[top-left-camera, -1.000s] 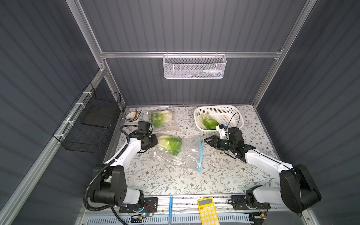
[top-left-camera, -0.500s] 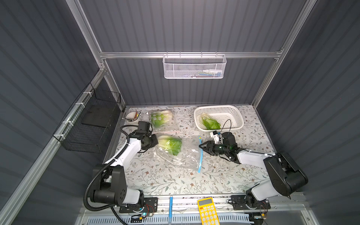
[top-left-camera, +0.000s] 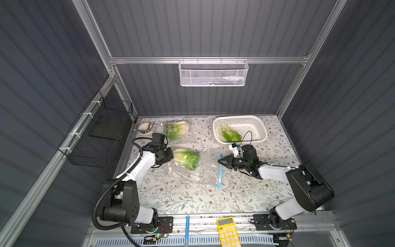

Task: Open the zip-top bag and take out the chinese cabbages
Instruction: Adjust the zipper food storage bag at the center of the board.

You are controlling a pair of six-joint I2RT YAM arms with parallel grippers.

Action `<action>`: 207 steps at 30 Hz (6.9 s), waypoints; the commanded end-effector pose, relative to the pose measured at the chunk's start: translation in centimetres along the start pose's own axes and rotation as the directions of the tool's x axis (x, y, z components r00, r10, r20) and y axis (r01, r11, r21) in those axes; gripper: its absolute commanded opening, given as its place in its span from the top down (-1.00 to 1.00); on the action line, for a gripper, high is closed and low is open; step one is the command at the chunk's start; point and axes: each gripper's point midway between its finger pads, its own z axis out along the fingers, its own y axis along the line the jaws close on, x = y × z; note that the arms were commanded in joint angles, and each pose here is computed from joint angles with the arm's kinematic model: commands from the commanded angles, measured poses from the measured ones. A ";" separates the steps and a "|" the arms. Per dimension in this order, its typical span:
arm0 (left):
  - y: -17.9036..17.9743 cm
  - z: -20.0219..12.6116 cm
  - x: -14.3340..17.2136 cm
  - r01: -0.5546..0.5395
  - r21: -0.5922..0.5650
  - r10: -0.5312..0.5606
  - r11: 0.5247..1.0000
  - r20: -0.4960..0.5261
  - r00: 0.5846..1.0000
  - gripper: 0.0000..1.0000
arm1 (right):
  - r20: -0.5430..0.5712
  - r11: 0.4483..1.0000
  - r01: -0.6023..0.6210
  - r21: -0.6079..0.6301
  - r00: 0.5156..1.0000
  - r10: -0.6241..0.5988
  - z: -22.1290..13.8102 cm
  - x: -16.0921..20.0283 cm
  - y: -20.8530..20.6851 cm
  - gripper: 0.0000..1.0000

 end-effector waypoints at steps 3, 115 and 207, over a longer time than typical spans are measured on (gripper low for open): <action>0.7 -1.0 -1.3 0.004 -0.049 -0.002 0.999 0.040 0.999 -0.32 | -0.033 0.995 0.039 0.094 0.999 -0.036 -0.2 1.0 -2.0 1.00; -11.8 -12.7 -4.5 -0.240 0.752 -0.030 0.613 0.326 0.945 1.00 | 0.045 0.991 0.037 0.127 0.998 -0.043 -2.8 0.2 -3.0 1.00; -5.2 -1.9 -3.0 0.038 0.376 -0.056 0.926 0.037 0.998 1.00 | 0.128 0.985 0.118 0.123 0.983 -0.133 -5.8 -1.7 0.0 0.56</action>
